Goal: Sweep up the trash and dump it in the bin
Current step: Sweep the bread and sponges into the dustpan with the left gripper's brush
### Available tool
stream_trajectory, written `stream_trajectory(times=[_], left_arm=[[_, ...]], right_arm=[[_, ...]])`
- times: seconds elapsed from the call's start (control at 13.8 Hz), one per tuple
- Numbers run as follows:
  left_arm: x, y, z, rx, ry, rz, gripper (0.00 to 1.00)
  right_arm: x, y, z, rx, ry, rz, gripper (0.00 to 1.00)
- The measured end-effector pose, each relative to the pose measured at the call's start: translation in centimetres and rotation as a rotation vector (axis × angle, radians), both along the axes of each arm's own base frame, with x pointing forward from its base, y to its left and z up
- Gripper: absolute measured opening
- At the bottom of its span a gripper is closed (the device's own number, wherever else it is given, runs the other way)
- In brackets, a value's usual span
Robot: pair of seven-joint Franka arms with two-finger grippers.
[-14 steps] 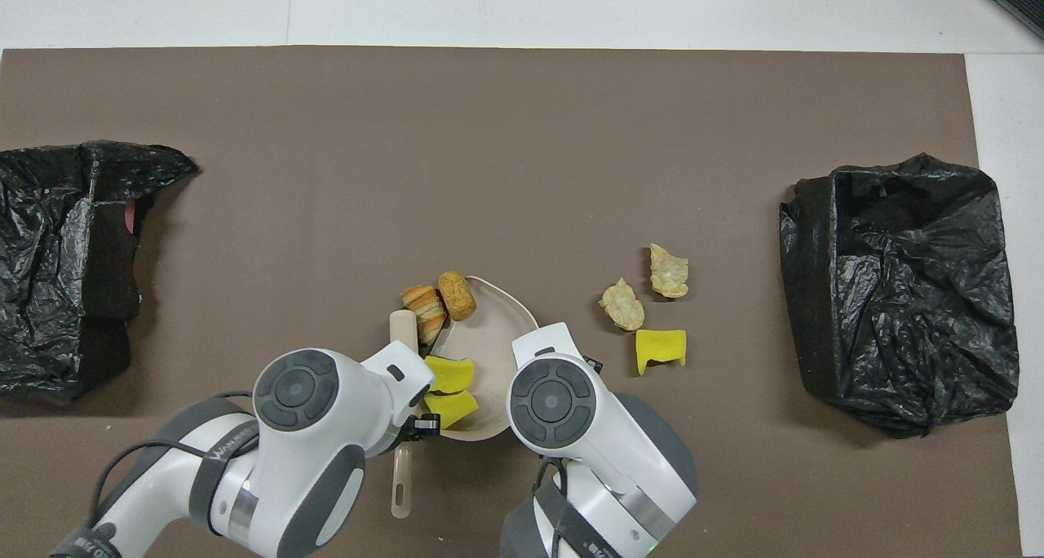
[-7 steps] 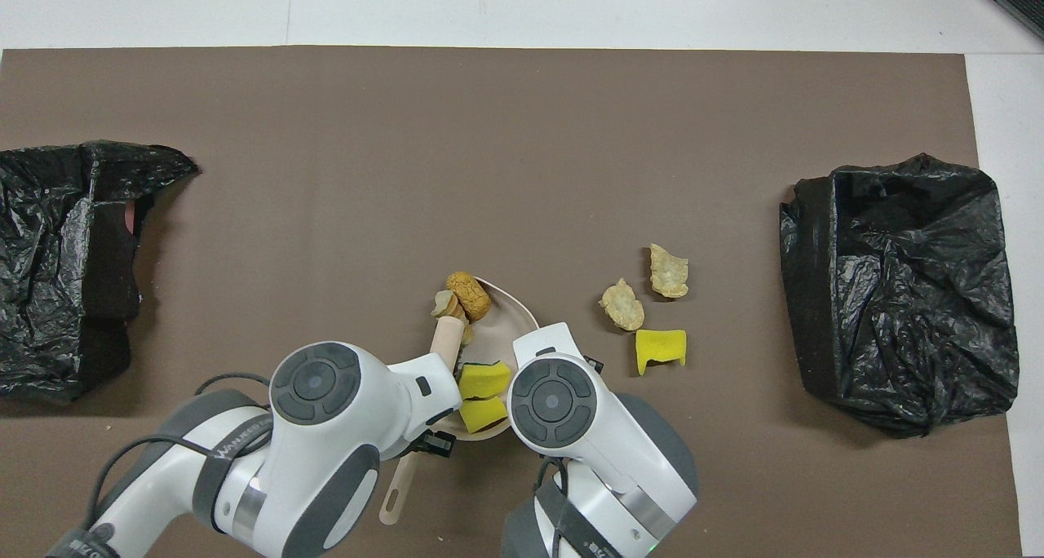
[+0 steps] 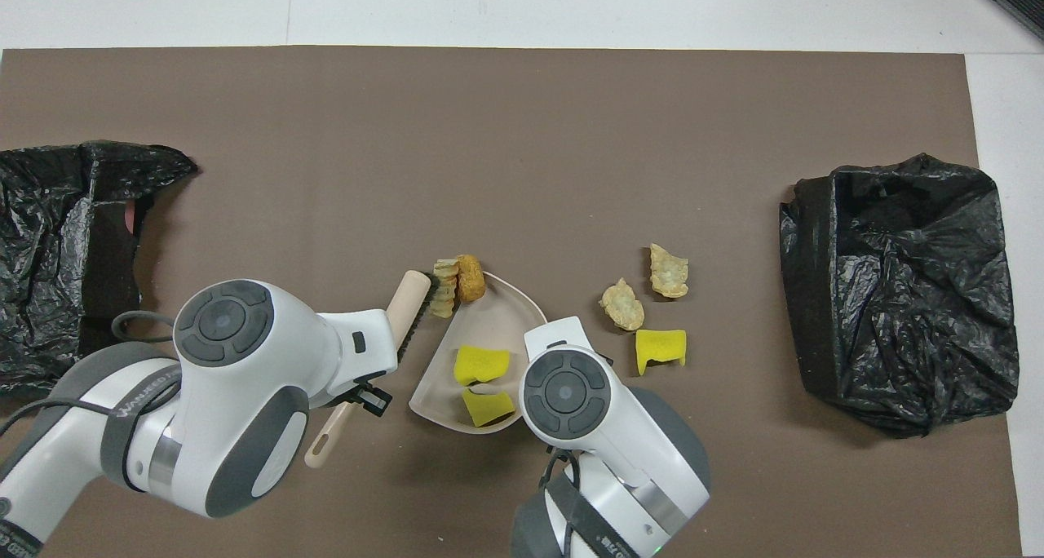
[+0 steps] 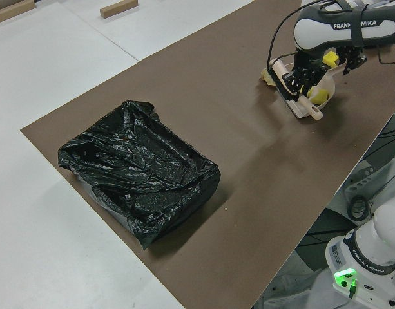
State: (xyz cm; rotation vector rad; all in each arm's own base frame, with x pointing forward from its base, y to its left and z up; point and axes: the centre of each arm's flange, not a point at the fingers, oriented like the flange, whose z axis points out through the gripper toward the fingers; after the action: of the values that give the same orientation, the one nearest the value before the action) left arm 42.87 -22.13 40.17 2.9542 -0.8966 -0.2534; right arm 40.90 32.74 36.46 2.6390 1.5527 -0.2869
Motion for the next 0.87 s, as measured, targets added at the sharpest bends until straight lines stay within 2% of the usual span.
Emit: stream_trajectory(times=[0.22, 0.36, 0.65, 0.72, 0.87], left_arm=[[2.1, 0.8, 0.4, 0.066, -0.050, -0.055, 0.26], [4.6, 1.1, 0.3, 0.081, -0.061, -0.105, 0.26], [9.4, 0.4, -2.8, 0.121, -0.046, -0.209, 0.26], [9.8, 0.0, -3.7, 0.123, -0.036, -0.225, 0.26], [9.3, -1.8, -5.0, 0.126, -0.015, -0.268, 0.26]], right_arm=[[0.4, -0.6, 0.4, 0.004, -0.004, -0.013, 0.32], [0.3, -0.5, 0.4, 0.004, -0.004, -0.012, 0.32], [0.5, -0.9, 0.3, 0.017, 0.016, 0.099, 0.32], [0.7, -1.1, 0.2, 0.017, 0.019, 0.109, 0.32], [1.0, -1.5, 0.0, 0.016, 0.019, 0.107, 0.32]])
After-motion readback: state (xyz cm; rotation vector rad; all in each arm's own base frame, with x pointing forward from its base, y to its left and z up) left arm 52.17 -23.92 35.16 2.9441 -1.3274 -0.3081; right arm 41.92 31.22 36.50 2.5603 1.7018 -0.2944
